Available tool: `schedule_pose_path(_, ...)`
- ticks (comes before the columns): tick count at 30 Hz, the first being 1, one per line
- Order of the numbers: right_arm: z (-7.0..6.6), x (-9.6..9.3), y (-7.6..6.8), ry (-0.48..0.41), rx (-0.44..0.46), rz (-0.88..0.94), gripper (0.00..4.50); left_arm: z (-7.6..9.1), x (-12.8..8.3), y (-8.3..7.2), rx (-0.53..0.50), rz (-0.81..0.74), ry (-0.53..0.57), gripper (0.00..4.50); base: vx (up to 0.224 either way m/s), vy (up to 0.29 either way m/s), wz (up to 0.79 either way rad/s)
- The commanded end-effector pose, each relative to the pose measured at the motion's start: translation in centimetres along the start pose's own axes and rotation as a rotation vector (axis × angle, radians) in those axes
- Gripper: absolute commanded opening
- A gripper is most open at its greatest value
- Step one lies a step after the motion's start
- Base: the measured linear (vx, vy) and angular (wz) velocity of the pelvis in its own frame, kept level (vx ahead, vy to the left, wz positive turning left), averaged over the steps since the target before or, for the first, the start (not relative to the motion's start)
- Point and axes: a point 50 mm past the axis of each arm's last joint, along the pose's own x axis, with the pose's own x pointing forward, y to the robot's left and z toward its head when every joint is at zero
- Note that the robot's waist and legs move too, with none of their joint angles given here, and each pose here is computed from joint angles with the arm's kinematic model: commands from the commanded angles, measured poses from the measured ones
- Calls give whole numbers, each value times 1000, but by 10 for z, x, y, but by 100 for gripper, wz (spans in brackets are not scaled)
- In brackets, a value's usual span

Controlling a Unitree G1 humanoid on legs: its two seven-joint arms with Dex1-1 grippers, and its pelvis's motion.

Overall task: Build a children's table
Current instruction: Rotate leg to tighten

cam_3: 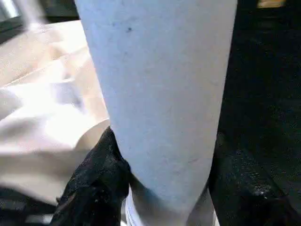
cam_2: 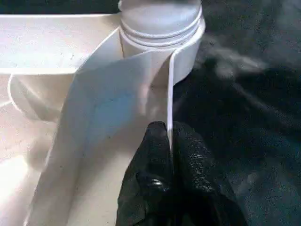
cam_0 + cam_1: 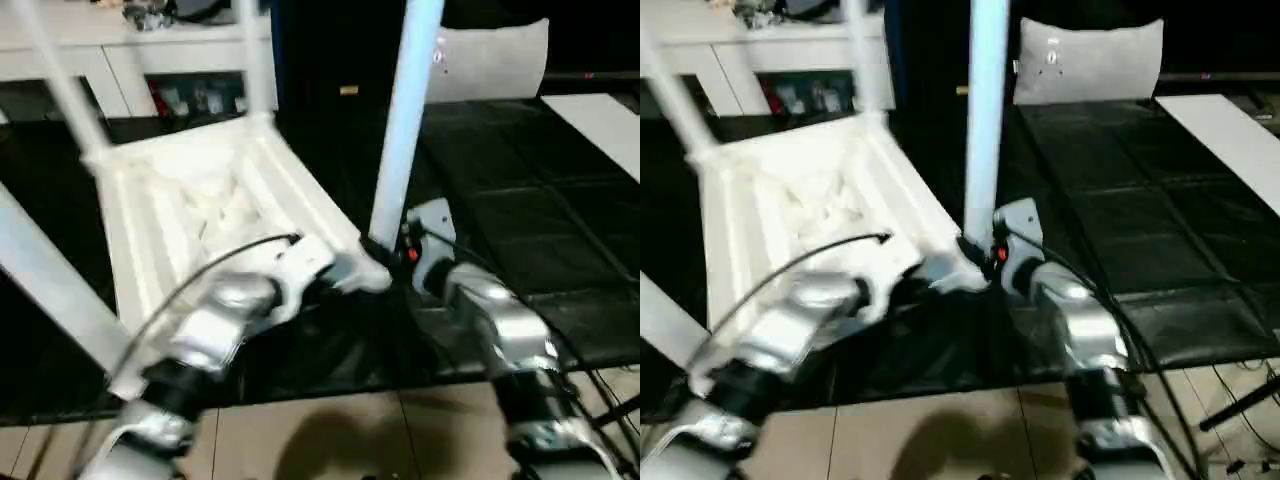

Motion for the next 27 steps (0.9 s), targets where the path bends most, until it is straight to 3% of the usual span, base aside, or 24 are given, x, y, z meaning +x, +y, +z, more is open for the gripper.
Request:
schedule_pose_path(1, -8, 10, 19, 24, 42, 66, 256, 24, 8, -11, 29, -33, -104, 0, 0, 0, 0)
schedule_pose_path(8, -7, -2, 15, -5, 42, 159, 318, 21, 6, -11, 87, -50, -76, 0, 0, 0, 0)
schedule_pose_path(10, -7, -12, 6, -9, 26, 192, 327, 18, 3, -7, 134, -58, -79, 0, 0, 0, 0)
schedule_pose_path(11, -7, -17, 1, -9, 15, 221, 354, 16, 1, -6, 162, -72, -85, 0, 0, 0, 0)
schedule_pose_path(15, -7, -28, -6, 2, -23, 290, 367, 11, -3, -3, 197, -99, -74, 0, 0, 0, 0)
schedule_pose_path(16, -7, -32, -9, 7, -38, 319, 393, 9, -5, -2, 209, -115, -71, 0, 0, 0, 0)
schedule_pose_path(18, -6, -37, -12, 17, -63, 358, 404, 7, -7, -1, 217, -138, -63, 0, 0, 0, 0)
schedule_pose_path(21, -5, -52, -19, 40, -122, 476, 409, -1, -16, 0, 267, -231, -33, 0, 0, 0, 0)
schedule_pose_path(23, -5, -67, -24, 101, -227, 639, 409, -10, -28, 1, 358, -362, 15, 0, 0, 0, 0)
schedule_pose_path(27, -4, -73, -25, 133, -237, 739, 392, -15, -35, 0, 412, -450, 45, 0, 0, 0, 0)
